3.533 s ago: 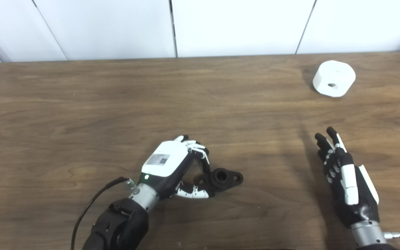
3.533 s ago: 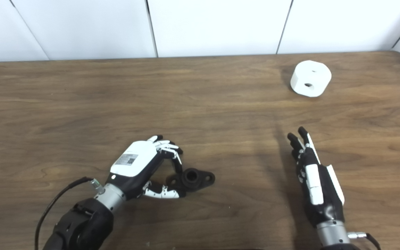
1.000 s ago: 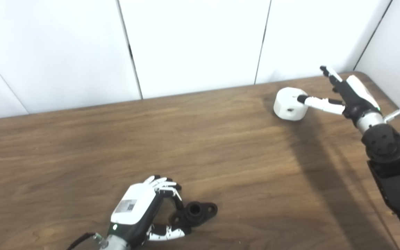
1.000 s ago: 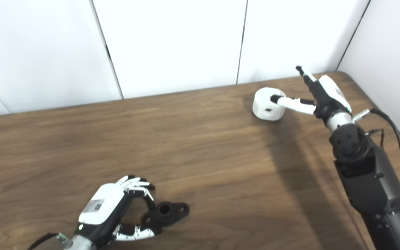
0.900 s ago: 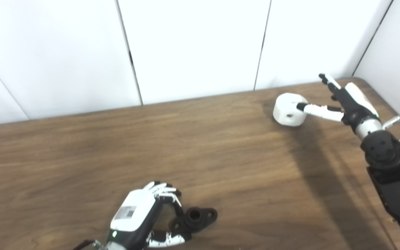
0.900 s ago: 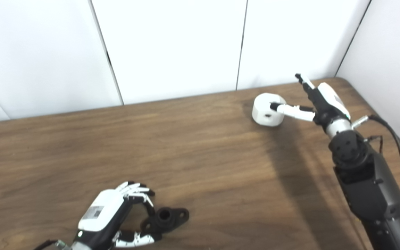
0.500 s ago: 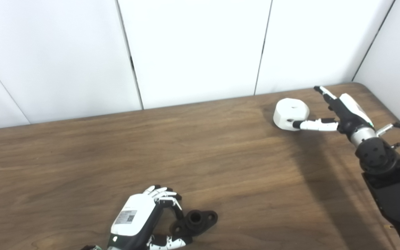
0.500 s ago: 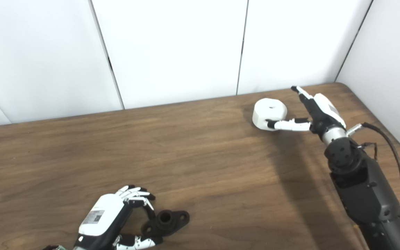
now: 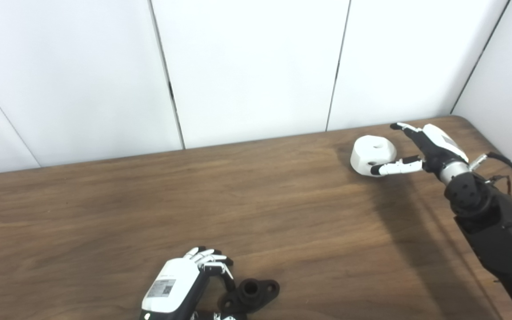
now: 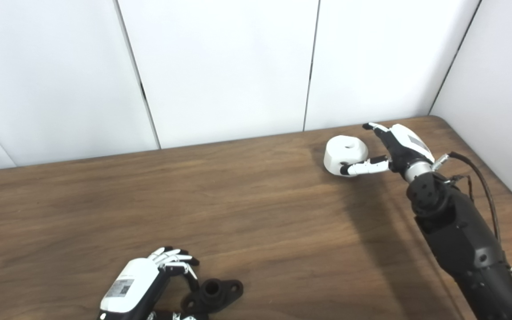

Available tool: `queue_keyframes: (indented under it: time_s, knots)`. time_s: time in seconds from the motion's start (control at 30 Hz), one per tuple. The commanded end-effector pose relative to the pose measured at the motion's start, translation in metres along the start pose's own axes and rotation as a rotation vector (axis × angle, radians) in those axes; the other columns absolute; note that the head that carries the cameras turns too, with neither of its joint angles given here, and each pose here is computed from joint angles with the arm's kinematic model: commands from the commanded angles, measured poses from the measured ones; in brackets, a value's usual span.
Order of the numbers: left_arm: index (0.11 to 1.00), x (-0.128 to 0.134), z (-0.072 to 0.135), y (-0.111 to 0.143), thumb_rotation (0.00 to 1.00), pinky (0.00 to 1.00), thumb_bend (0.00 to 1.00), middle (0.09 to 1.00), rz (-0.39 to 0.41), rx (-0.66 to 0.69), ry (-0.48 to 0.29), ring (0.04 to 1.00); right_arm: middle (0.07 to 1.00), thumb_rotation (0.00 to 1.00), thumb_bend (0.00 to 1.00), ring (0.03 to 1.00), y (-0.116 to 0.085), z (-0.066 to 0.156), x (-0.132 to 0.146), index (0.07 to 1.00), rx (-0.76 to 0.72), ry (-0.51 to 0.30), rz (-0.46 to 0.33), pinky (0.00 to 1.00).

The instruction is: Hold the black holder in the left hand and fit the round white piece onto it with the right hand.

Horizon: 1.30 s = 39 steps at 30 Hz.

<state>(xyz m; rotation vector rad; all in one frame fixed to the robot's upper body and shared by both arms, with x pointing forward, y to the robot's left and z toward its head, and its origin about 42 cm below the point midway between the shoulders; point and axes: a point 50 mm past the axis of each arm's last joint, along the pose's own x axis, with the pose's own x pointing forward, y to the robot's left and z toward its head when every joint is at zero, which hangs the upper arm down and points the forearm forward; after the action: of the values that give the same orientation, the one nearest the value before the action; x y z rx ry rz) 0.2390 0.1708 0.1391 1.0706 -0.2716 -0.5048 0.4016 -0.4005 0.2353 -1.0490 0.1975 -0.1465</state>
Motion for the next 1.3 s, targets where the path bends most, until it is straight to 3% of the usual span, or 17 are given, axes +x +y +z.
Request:
queue_keyframes:
  time_s: [0.0,0.7,1.27]
  knots:
    - [0.486,-0.004,-0.006,-0.006,0.05,0.93,0.52,0.773,-0.052,0.028,0.035,0.857,0.945,0.39,0.84,0.985,-0.031,0.015,0.009,0.882,-0.035,-0.051,-0.079,1.00]
    - [0.487,-0.006,-0.005,-0.006,0.05,0.93,0.52,0.777,-0.056,0.040,0.031,0.858,0.940,0.35,0.82,0.985,-0.040,0.023,0.033,0.782,-0.049,-0.017,-0.076,0.98]
    - [0.487,-0.007,-0.001,-0.005,0.05,0.93,0.52,0.788,-0.051,0.042,0.034,0.871,0.913,0.38,0.84,0.957,-0.038,0.021,0.041,0.747,-0.089,-0.009,-0.045,0.95]
